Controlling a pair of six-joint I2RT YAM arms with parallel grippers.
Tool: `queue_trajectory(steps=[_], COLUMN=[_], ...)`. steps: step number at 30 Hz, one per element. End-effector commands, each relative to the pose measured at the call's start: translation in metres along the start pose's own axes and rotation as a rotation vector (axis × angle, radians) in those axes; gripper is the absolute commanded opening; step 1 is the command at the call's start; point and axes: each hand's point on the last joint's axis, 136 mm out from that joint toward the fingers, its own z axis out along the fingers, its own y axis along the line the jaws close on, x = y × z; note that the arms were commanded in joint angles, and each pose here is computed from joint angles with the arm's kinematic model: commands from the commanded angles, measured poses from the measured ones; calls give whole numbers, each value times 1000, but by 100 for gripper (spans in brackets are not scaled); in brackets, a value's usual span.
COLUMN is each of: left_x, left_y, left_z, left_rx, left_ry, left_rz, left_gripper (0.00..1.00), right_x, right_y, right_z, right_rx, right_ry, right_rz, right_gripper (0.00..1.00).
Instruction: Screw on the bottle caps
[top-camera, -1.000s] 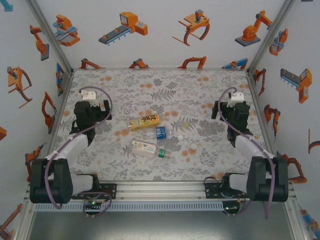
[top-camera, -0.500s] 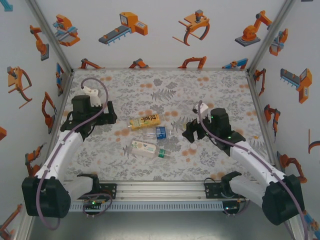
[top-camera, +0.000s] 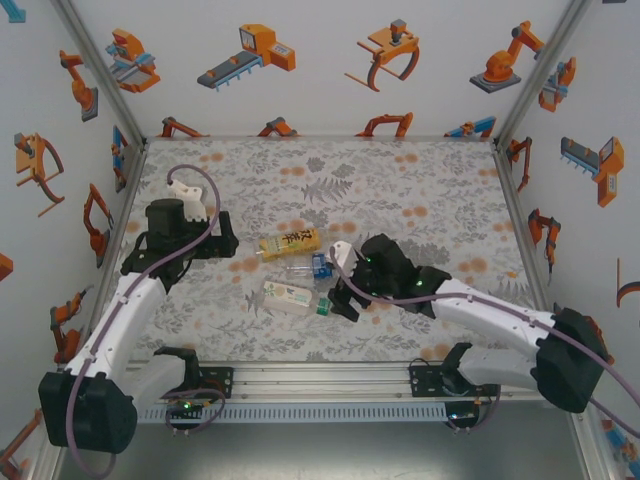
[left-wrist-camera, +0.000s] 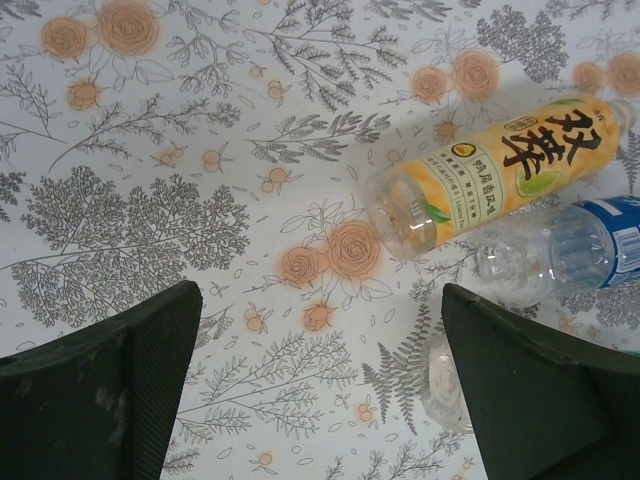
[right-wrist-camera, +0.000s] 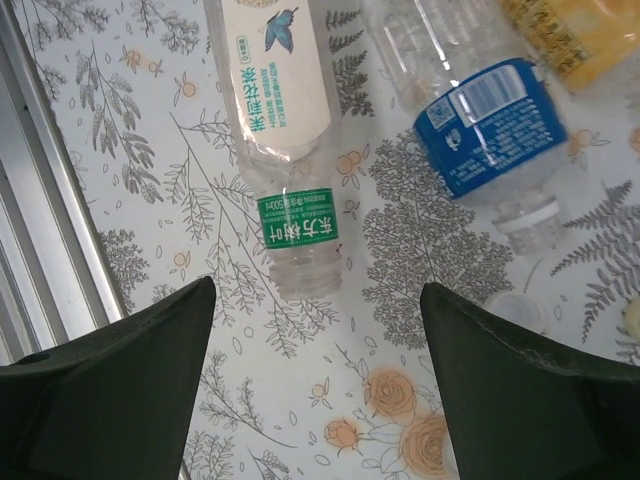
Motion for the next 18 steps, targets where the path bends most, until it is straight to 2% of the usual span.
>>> queue_trajectory(steps=[1, 10, 18], left_x=[-8, -8, -4], left_y=[-3, -12, -14], left_z=[-6, -9, -3], left_rx=[5, 27, 30], left_ry=[-36, -42, -11], left_rz=[23, 54, 58], left_gripper=[97, 98, 98], right_x=[-13, 6, 19], right_y=[-2, 13, 15], right_z=[14, 69, 88], right_rx=[23, -24, -49], right_ry=[5, 136, 204], right_rz=[-62, -119, -139], right_gripper=[75, 75, 66])
